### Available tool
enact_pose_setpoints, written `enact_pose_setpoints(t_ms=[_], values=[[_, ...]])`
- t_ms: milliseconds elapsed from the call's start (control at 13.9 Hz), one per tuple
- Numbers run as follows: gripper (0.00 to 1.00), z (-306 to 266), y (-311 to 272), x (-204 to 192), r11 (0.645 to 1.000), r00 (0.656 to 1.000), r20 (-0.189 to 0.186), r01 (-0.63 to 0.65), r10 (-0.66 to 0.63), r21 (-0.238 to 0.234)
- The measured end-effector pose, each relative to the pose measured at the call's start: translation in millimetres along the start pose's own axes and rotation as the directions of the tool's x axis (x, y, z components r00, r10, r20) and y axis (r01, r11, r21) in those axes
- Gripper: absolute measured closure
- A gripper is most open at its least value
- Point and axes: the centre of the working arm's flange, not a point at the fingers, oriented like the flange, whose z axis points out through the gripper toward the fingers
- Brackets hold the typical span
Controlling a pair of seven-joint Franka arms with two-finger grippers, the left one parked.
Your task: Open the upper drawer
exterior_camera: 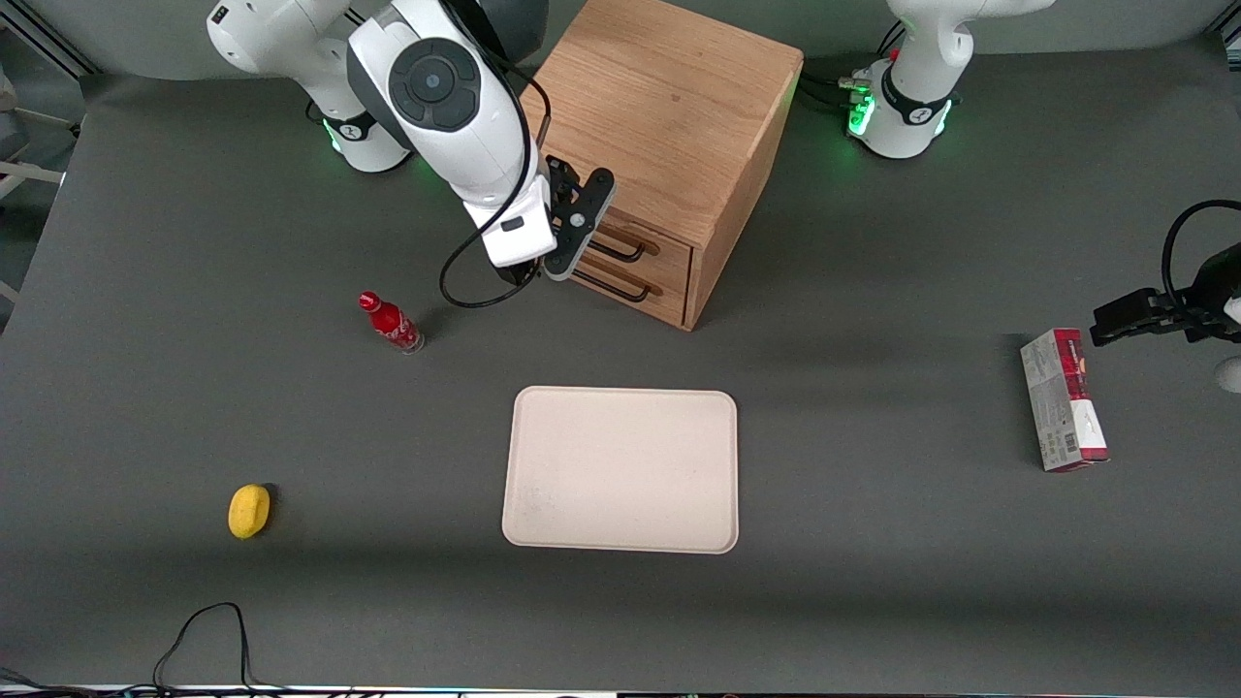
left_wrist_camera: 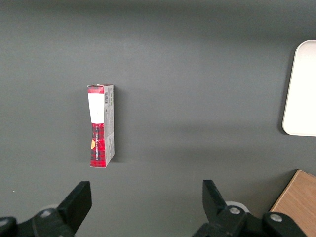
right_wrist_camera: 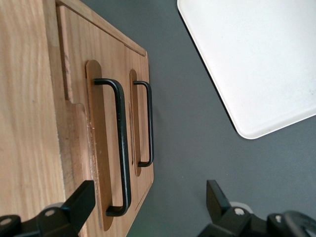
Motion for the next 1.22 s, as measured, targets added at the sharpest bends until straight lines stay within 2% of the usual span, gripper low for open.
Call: enact_pose_setpoints(t_ms=[359,647,1222], values=[[0.00,23,4,2,1.000,1.000,-0.020,-0.007,0.007,-0.010],[0.00,50,8,0,1.000,1.000,-0.023,-0.018,0.017,-0.016],[0.00,67,-2,1,1.000,1.000,-0.019,-0.002,0.002,-0.017]])
